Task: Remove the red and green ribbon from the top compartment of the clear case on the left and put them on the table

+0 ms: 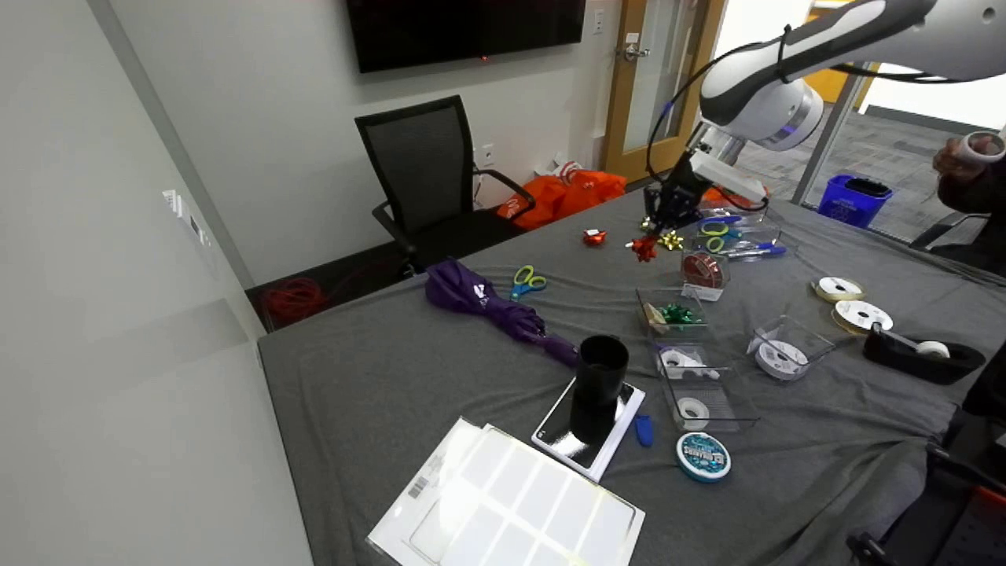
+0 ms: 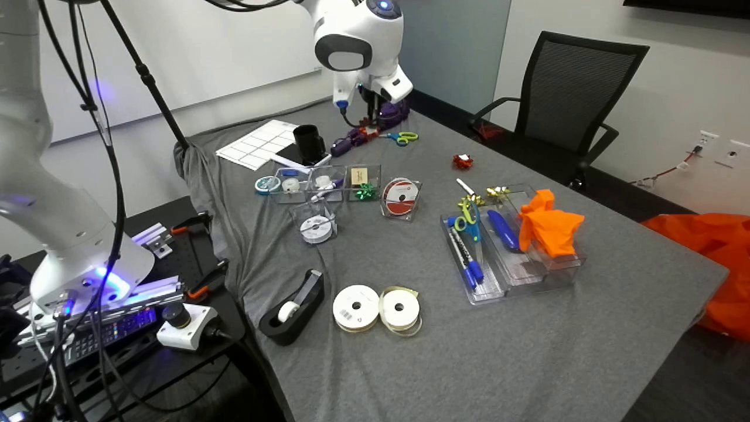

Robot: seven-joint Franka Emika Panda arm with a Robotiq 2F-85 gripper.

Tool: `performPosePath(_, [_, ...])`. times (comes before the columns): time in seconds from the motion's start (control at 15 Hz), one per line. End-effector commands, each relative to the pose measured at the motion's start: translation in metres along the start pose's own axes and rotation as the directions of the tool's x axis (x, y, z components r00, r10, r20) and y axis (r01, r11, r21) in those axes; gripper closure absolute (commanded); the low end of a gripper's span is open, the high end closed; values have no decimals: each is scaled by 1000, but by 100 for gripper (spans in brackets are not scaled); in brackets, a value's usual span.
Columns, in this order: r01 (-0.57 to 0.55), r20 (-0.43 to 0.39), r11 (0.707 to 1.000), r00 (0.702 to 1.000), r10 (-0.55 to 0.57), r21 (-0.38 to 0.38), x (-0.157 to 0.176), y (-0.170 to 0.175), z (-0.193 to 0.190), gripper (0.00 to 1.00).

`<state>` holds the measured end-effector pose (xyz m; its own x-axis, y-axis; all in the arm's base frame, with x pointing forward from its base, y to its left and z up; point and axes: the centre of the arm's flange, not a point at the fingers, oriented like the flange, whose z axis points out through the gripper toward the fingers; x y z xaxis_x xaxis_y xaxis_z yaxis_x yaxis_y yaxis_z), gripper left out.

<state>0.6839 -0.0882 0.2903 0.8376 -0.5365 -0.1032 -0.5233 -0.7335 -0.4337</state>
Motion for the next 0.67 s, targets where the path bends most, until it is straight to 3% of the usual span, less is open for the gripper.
performPosePath(0.0, [-116, -105, 986, 986, 129, 121, 40, -13, -23, 100])
performPosePath(0.27, [-221, -253, 950, 927, 275, 222, 106, -11, -22, 100])
performPosePath(0.6, [-407, -380, 866, 781, 495, 291, 164, 15, 15, 100])
